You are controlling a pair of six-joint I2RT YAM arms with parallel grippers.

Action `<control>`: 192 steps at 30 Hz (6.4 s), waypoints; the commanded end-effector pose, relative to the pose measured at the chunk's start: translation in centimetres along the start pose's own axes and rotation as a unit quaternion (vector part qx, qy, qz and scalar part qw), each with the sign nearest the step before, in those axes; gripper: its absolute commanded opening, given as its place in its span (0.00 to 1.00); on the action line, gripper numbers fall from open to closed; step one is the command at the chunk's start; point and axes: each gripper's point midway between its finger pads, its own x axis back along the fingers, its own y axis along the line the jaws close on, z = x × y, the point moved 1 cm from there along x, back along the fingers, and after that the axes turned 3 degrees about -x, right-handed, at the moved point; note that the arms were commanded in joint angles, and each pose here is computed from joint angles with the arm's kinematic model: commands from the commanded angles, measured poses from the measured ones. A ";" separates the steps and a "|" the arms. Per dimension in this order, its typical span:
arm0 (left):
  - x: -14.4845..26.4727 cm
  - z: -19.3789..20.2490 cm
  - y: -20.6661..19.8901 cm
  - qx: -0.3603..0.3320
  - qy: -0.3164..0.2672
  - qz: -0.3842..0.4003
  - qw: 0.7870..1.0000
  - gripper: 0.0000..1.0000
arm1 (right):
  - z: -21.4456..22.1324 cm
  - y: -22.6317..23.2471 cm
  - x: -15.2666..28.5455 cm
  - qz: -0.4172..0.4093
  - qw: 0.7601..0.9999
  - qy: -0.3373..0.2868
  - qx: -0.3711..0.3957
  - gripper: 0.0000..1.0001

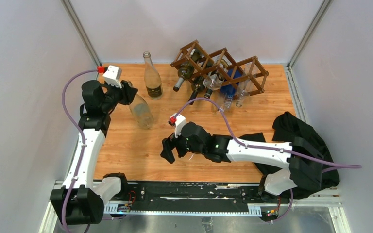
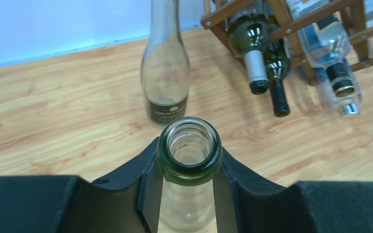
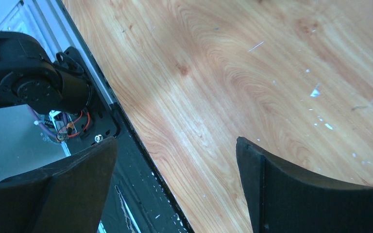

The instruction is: Take the wine bottle off the wine rack

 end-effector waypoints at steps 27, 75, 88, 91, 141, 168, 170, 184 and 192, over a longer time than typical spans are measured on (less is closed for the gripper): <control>-12.2 -14.4 11.1 -0.142 -0.162 -0.115 0.970 0.00 | -12.9 -15.1 18.3 0.294 0.939 -0.130 -0.119 0.95; -1.1 -3.2 1.1 -0.083 0.081 0.092 0.989 1.00 | -25.0 -36.8 12.7 0.477 0.846 -0.118 -0.208 0.66; 1.1 -0.2 -1.5 -0.061 0.109 0.139 0.982 0.94 | -22.6 -40.8 13.1 0.491 0.834 -0.095 -0.233 0.23; 1.0 -0.2 -1.6 -0.051 0.111 0.138 0.983 0.93 | -22.0 -40.8 14.4 0.499 0.830 -0.090 -0.233 0.14; 2.0 -1.5 -1.5 -0.027 0.093 0.098 0.991 1.00 | -14.1 -23.8 3.4 0.375 0.908 -0.005 -0.190 0.86; 1.9 -0.2 -2.5 -0.007 0.079 0.118 0.990 1.00 | -12.5 -24.1 -0.1 0.385 0.889 -0.020 -0.247 0.00; 1.8 0.0 -2.5 -0.006 0.077 0.120 0.990 1.00 | -12.3 -23.0 0.0 0.377 0.891 -0.028 -0.252 0.00; 1.6 3.4 -4.2 -0.017 0.103 0.149 0.983 1.00 | -9.1 -17.9 2.6 0.337 0.896 -0.055 -0.284 0.00; 1.8 4.0 -4.4 -0.028 0.109 0.151 0.982 1.00 | -6.7 -15.1 5.3 0.316 0.903 -0.069 -0.283 0.00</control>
